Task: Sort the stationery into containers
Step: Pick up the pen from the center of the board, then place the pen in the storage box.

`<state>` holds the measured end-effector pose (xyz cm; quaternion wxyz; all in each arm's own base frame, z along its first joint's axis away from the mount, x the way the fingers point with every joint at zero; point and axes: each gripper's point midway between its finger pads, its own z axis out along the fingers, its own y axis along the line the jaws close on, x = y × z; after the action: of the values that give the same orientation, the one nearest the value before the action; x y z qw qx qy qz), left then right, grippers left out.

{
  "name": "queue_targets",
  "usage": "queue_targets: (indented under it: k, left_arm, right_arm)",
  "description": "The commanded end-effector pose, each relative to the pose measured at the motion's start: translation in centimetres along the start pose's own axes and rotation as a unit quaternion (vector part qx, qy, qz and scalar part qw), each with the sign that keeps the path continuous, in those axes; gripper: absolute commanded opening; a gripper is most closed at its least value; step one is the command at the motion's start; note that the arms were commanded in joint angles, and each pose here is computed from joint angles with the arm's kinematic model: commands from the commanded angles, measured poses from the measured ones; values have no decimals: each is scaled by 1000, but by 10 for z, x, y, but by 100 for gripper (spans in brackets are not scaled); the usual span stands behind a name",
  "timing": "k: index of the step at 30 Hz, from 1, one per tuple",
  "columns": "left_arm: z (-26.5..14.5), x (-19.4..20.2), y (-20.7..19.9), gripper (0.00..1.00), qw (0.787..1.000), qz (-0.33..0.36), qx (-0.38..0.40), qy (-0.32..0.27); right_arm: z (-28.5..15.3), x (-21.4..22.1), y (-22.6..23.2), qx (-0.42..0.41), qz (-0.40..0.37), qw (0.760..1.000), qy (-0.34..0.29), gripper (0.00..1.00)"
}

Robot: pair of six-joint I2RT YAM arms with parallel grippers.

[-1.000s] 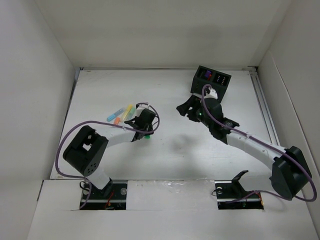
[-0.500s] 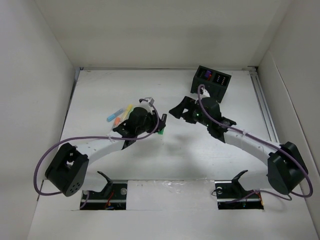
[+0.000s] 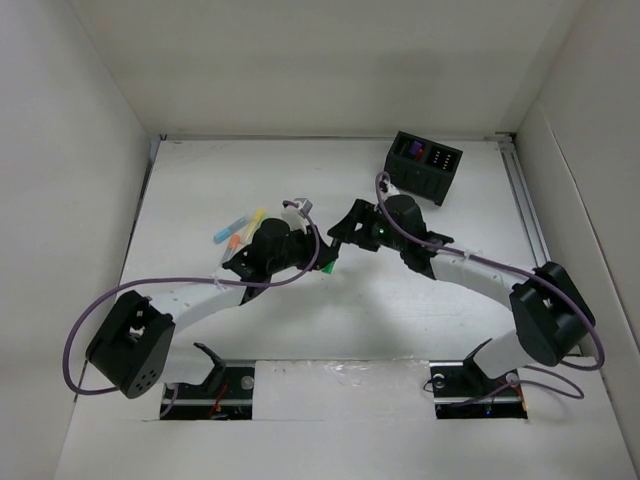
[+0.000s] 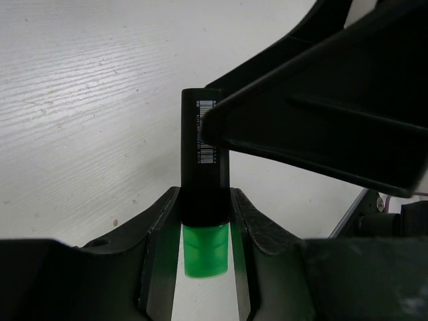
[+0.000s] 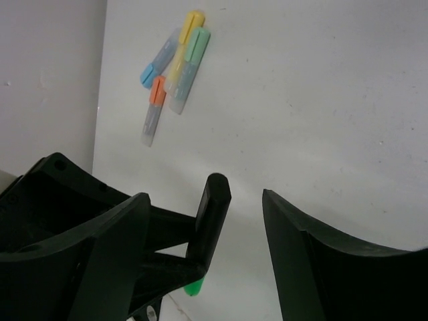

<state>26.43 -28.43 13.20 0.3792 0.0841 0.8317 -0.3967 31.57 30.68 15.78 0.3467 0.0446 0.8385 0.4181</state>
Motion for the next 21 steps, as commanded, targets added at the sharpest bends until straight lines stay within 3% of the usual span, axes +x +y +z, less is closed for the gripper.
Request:
queue_targets:
  k: [1,3,7,8,10,11,14,15,21]
  left_arm:
    - [-7,-12,-18,0,999,21,42,-26]
    - [-7,-10,-19,0,998,26,47,-22]
    - [-8,-13,-21,2,998,29,52,-31]
    - [-8,-13,-21,5,998,33,52,-31]
    - [-8,-13,-21,13,998,33,52,-31]
    - [-8,-13,-21,22,998,33,52,-31]
    - [-15,-25,-22,37,996,37,46,-61]
    - [-16,-28,-22,47,996,42,43,-68]
    - [-29,-43,-17,65,993,52,16,-107]
  right_arm:
    - [6,-19,30,-45,-1,999,-23,73]
    - [11,-19,29,-47,3,999,-25,64]
    - [13,-15,31,-55,12,998,-15,33]
    - [13,-18,35,-59,11,998,-18,20]
    - [13,-18,35,-59,15,998,-18,12]
    - [13,-18,35,-59,15,998,-18,7]
    - [15,-21,35,-55,20,998,-23,2]
    - [15,-26,31,-49,22,998,-31,1]
    - [15,-80,15,-30,36,995,-86,0]
